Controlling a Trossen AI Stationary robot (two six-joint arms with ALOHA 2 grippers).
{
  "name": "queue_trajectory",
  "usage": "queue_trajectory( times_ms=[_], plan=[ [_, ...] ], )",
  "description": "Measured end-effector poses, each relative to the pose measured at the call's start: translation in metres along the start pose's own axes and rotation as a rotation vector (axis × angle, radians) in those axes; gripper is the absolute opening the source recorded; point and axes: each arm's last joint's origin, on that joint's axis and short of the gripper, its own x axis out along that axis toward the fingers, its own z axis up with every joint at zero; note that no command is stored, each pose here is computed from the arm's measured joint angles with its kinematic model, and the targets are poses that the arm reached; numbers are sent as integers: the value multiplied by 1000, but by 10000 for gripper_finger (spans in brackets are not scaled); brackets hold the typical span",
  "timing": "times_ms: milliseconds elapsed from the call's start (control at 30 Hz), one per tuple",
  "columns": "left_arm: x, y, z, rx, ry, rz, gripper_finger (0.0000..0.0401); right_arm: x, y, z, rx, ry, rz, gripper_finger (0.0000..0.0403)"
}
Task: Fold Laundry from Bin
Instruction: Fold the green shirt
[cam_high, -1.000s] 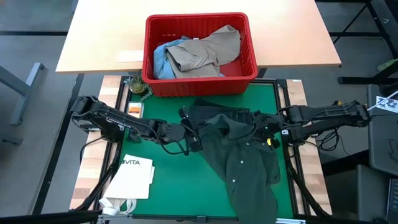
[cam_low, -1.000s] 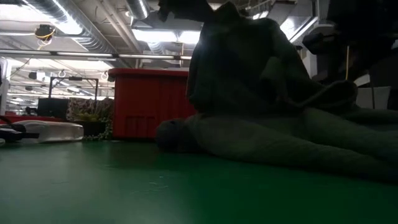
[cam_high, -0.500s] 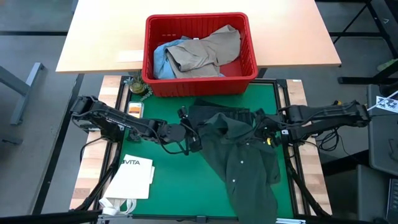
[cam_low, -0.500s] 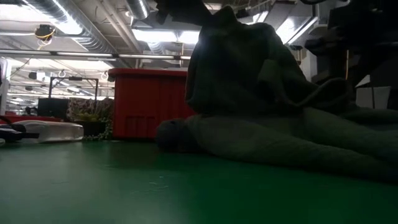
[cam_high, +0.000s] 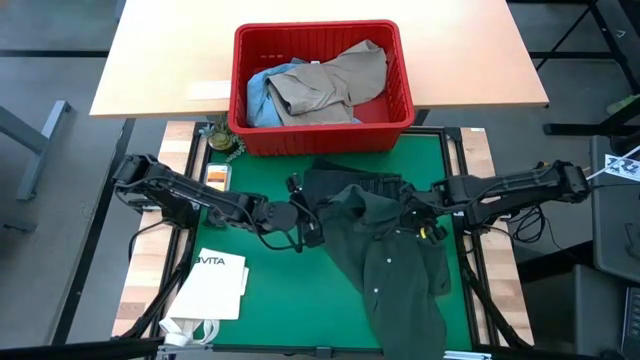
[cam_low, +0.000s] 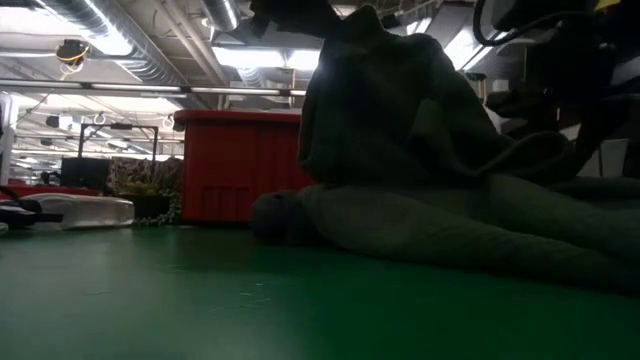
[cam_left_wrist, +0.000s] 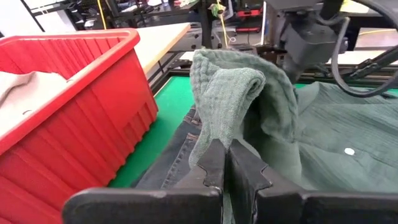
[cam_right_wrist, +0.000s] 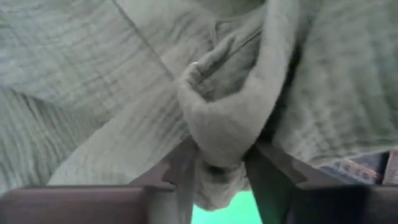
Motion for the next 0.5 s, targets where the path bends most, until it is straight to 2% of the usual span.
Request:
queue_trajectory(
  times_ms=[200,333,500],
  plan=[
    [-9,-11,-1,14,-9,-28,0,-1,-2,0,31,15,-63,16],
    [-23,-22,0,20,-32,-29,0,-5,-5,1,62,45,-120,27],
    [-51,-40,1,-43,-69,-39,0,-38,-17,11,65,54,-267,13]
  ],
)
